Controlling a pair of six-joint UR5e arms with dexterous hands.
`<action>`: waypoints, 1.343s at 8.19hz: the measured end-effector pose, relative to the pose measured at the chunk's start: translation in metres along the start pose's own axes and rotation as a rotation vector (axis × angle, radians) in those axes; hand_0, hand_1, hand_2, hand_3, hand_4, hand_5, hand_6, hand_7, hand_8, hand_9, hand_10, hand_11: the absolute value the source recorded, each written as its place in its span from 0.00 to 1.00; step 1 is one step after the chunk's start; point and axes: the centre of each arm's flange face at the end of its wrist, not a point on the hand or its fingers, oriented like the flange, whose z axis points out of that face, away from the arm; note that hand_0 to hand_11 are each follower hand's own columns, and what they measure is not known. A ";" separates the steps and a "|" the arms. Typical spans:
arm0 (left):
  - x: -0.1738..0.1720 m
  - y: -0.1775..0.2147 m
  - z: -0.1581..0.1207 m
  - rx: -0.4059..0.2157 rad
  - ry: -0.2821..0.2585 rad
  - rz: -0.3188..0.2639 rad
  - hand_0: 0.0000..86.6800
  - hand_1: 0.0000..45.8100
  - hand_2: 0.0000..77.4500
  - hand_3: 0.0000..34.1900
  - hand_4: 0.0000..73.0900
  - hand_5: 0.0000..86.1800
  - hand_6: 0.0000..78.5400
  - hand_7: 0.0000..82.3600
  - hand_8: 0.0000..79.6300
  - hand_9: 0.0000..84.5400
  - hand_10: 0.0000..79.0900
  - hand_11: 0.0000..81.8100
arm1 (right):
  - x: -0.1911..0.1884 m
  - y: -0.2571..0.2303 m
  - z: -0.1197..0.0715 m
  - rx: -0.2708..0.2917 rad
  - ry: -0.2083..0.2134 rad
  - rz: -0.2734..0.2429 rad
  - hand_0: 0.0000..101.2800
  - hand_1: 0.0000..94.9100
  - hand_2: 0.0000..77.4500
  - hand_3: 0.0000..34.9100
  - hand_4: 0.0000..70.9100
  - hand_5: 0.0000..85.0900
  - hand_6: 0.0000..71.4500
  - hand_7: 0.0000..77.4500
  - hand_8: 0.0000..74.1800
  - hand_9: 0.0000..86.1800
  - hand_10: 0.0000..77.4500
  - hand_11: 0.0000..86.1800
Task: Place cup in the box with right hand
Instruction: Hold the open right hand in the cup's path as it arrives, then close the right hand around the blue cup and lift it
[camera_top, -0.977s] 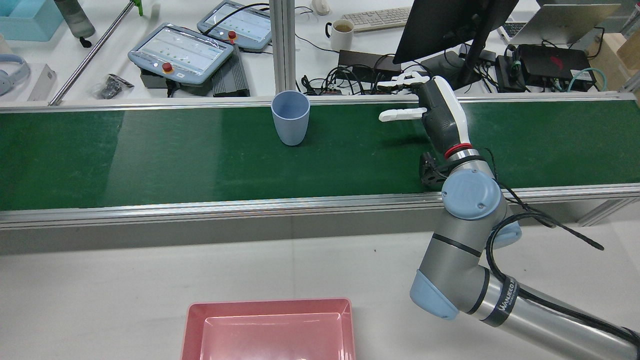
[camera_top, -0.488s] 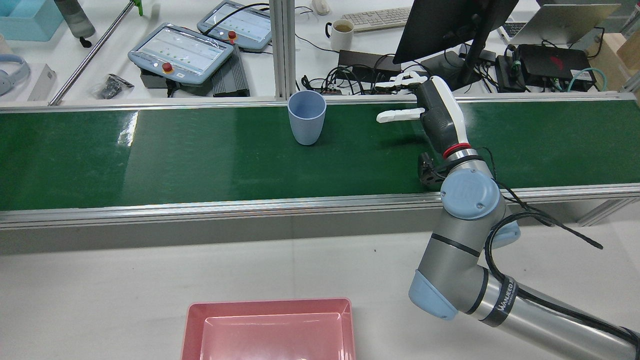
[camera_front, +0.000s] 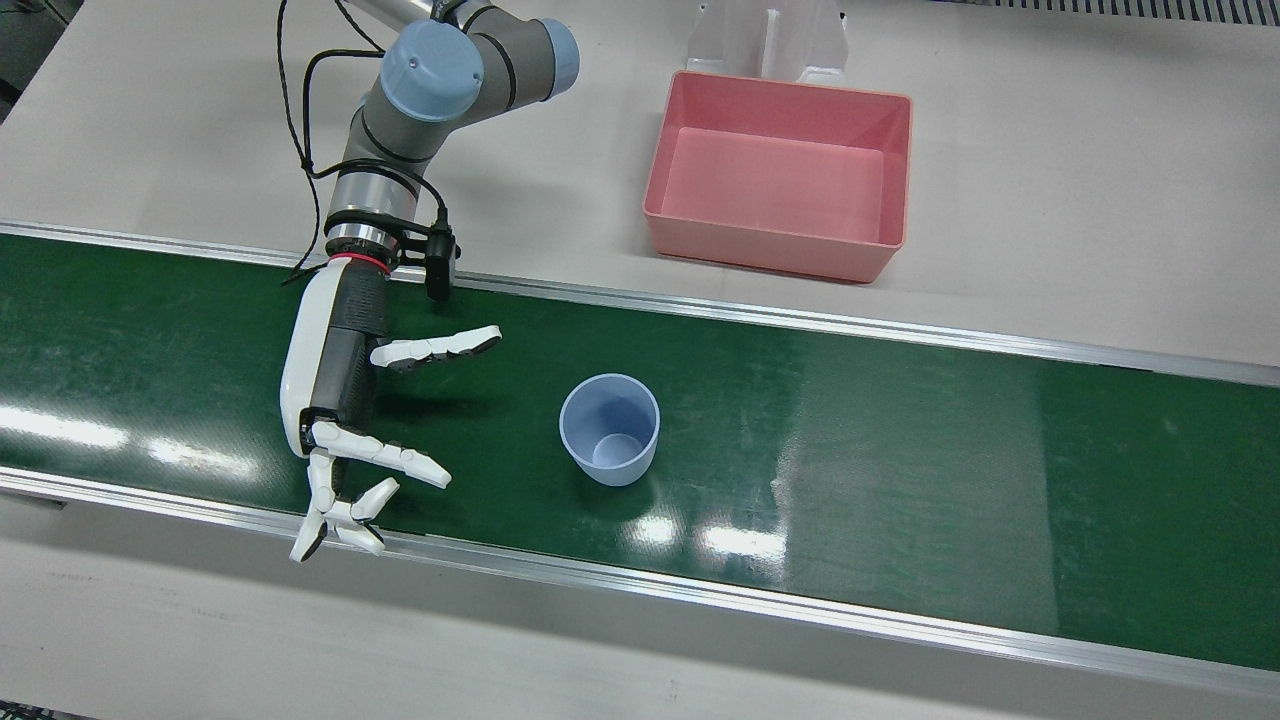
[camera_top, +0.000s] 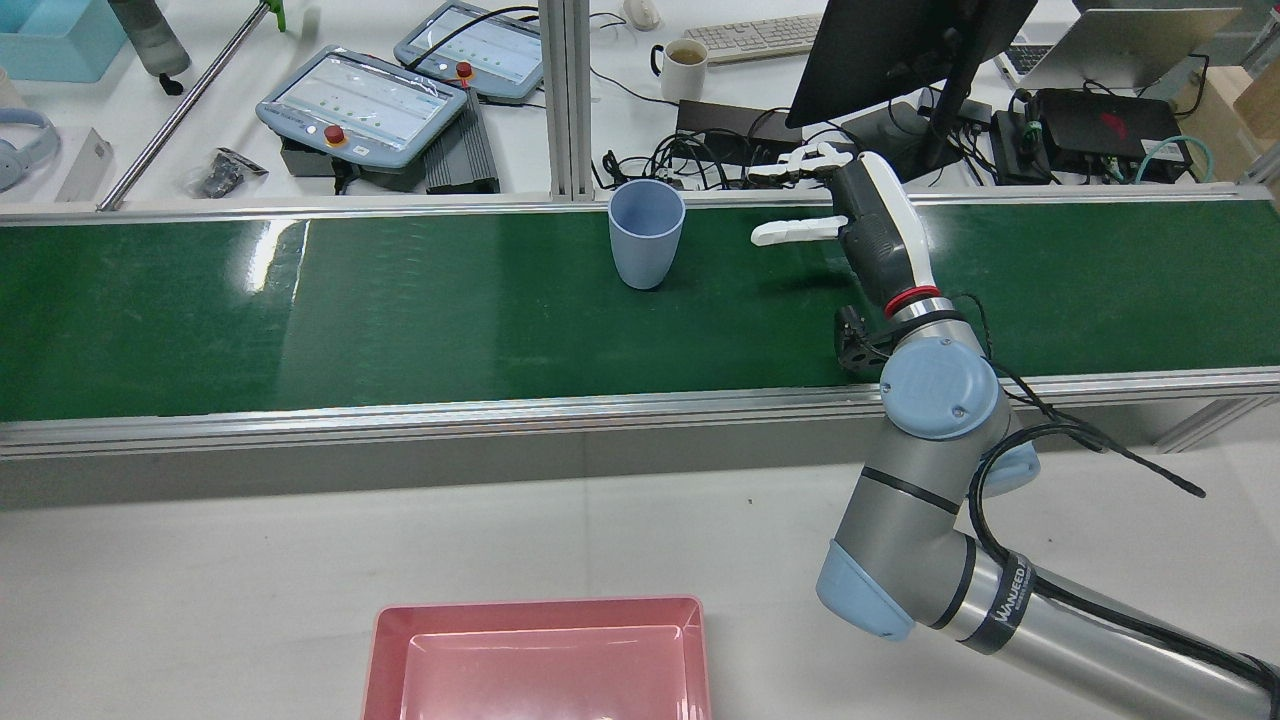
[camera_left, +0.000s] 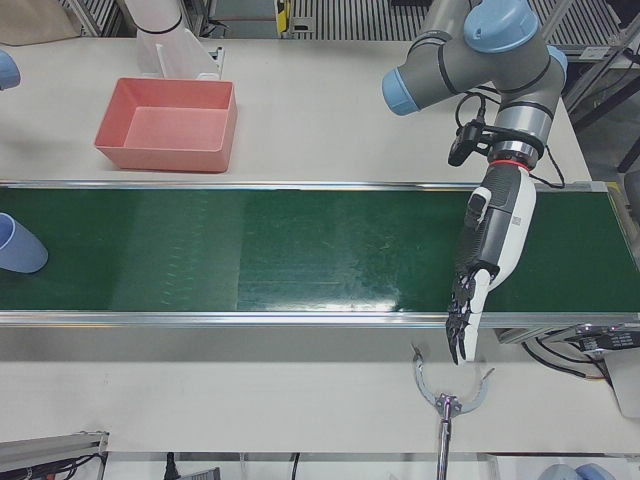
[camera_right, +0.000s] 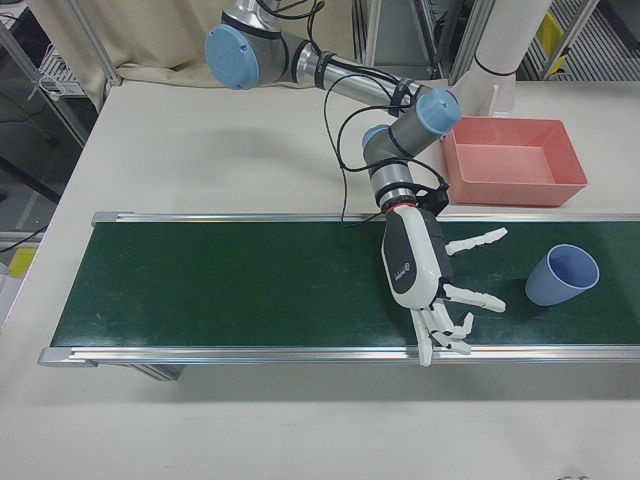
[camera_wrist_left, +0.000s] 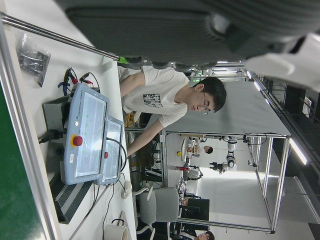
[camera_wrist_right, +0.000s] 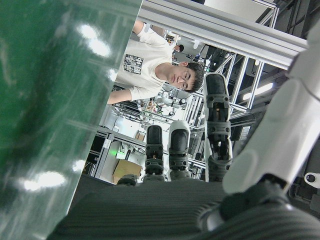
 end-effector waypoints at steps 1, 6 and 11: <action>0.000 0.000 0.000 0.000 0.000 0.000 0.00 0.01 0.01 0.00 0.00 0.00 0.00 0.00 0.00 0.01 0.00 0.00 | 0.001 0.000 -0.001 0.000 0.002 -0.002 0.48 0.01 0.01 0.00 0.73 0.01 0.23 0.90 0.15 0.35 0.00 0.01; 0.000 0.001 0.000 -0.001 0.000 0.000 0.00 0.01 0.01 0.00 0.00 0.00 0.00 0.00 0.00 0.01 0.00 0.00 | 0.011 -0.007 -0.009 0.007 0.025 -0.040 0.49 0.01 0.01 0.00 0.73 0.01 0.23 0.90 0.15 0.35 0.00 0.01; 0.000 0.000 0.000 0.000 -0.001 0.000 0.00 0.01 0.01 0.00 0.00 0.00 0.00 0.00 0.00 0.01 0.00 0.00 | 0.010 -0.012 -0.012 0.010 0.027 -0.047 0.49 0.01 0.01 0.00 0.73 0.01 0.18 0.90 0.15 0.34 0.00 0.01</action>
